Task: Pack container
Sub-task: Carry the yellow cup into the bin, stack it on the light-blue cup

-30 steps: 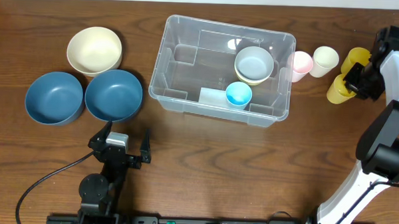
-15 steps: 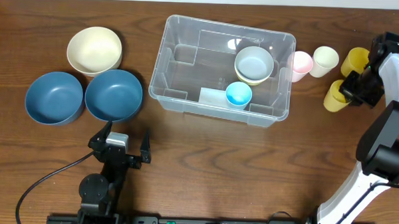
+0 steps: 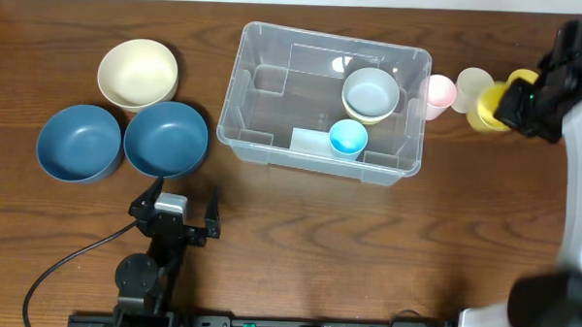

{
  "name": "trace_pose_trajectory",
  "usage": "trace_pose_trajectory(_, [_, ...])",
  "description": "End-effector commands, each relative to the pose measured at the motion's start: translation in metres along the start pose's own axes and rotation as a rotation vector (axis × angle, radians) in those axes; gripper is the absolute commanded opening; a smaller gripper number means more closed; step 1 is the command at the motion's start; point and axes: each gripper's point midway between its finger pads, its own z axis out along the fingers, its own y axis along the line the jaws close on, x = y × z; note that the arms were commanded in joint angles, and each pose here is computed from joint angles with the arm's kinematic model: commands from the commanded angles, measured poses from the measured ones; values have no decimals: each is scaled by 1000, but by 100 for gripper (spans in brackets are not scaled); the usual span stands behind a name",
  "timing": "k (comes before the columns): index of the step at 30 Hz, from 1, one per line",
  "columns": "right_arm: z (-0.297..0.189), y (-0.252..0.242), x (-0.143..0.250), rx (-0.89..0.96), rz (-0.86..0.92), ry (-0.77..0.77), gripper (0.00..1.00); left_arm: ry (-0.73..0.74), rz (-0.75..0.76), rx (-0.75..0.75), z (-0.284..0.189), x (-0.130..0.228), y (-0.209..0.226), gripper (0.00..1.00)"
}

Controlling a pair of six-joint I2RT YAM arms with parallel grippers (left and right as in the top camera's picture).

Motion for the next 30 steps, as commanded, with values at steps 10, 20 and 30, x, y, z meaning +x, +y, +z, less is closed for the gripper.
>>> trace_pose_trajectory(10, [-52, 164, 58, -285, -327, -116, 1, 44, 4, 14, 1, 15, -2, 98])
trace_pose_trajectory(20, [27, 200, 113, -183, -421, 100, 1, 44, 4, 14, 1, 15, -2, 98])
trace_pose_trajectory(30, [49, 187, 133, -99, -423, 210, 1, 44, 4, 14, 1, 15, -2, 98])
